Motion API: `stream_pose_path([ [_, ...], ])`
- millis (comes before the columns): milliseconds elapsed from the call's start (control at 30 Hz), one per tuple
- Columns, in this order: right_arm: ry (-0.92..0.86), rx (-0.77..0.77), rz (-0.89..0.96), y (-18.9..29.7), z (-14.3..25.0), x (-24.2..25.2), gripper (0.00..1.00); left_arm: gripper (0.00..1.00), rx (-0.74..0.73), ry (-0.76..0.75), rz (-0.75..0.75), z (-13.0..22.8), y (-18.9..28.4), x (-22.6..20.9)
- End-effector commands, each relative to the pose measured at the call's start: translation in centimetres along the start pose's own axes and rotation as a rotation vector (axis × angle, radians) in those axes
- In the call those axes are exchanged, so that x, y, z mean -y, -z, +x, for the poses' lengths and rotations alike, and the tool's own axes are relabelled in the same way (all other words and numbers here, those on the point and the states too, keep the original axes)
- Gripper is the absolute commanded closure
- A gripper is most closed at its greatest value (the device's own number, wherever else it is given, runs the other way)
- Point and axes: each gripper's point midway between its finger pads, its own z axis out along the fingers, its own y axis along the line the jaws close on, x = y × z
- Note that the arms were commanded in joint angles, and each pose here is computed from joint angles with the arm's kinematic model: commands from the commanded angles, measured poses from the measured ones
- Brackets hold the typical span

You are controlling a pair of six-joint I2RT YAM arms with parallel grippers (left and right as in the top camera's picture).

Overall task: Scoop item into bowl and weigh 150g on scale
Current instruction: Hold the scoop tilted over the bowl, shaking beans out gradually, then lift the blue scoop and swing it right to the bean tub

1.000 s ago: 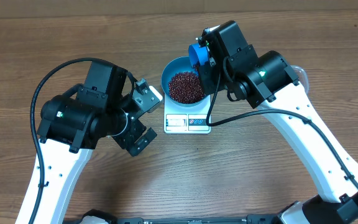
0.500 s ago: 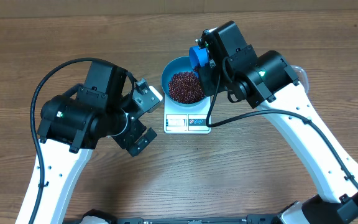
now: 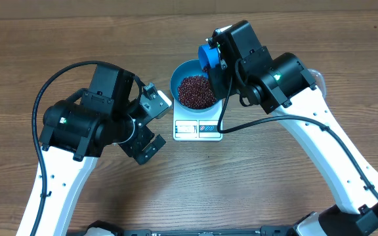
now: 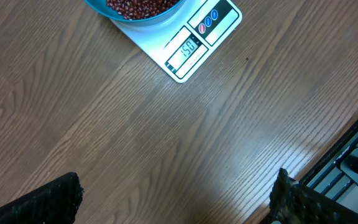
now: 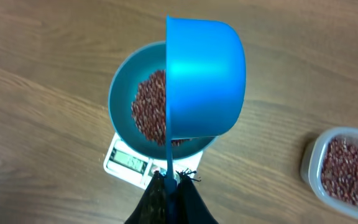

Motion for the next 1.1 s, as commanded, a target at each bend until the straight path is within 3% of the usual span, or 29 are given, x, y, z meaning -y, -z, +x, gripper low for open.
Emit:
stream_pose_path([
  [0, -0.006, 0.029, 0.0, 0.3, -1.0, -0.1, 0.96, 0.0, 0.029, -0.007, -0.013, -0.5, 0.8, 0.0],
  [400, -0.02, 0.03, -0.085, 0.4, -1.2, -1.3, 0.96, 0.0, 0.029, -0.007, -0.013, -0.5, 0.8, 0.0],
  [1067, -0.356, 0.012, -0.506, 2.5, -3.1, 2.4, 0.96, 0.0, 0.029, -0.007, -0.013, -0.5, 0.8, 0.0],
])
